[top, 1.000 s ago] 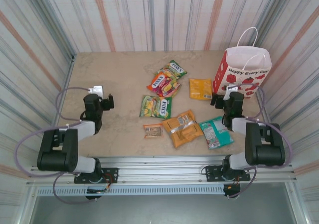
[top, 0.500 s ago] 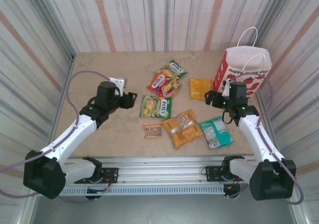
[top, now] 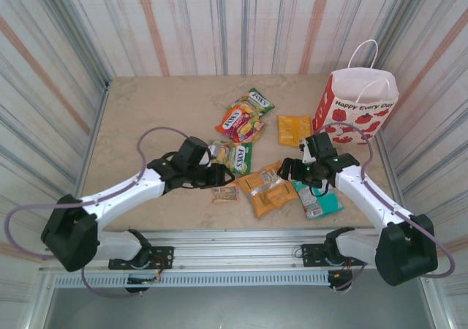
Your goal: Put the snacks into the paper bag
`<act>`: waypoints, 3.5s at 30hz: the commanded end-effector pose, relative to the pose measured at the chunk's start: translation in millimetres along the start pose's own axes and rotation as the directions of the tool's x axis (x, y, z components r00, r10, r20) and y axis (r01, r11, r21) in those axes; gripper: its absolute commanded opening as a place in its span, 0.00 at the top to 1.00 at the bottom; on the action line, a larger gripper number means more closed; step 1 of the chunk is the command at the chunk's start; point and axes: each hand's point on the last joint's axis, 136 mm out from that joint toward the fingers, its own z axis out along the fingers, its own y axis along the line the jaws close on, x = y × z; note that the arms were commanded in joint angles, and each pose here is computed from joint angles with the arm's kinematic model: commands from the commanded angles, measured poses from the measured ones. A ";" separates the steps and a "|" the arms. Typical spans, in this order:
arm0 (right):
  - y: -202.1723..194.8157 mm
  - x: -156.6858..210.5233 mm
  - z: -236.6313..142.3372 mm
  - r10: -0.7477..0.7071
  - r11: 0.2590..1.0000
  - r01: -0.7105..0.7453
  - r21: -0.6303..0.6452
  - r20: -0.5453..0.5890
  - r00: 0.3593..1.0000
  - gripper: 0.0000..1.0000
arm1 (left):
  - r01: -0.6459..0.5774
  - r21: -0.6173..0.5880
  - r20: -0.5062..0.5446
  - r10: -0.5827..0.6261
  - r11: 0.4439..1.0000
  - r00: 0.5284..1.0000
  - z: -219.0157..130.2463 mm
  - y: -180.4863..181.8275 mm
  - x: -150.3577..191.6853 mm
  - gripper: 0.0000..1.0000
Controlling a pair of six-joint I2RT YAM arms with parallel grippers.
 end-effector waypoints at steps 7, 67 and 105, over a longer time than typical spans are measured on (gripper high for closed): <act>13.2 -2.2 2.8 0.064 0.994 -0.061 -0.088 0.031 0.997 0.01 | 0.157 0.069 -0.130 -0.147 0.985 0.981 43.7 -29.8 10.3 0.35; 127.1 -21.8 -110.0 -0.723 0.563 0.790 -0.241 0.318 0.613 0.11 | -0.910 -0.174 0.171 0.922 0.375 0.347 -74.0 -90.2 -80.2 1.00; 130.9 -166.6 -229.6 -0.960 0.142 0.897 0.418 0.280 0.022 1.00 | -0.734 -0.381 0.299 0.826 0.562 0.477 -138.3 -89.1 -150.3 0.39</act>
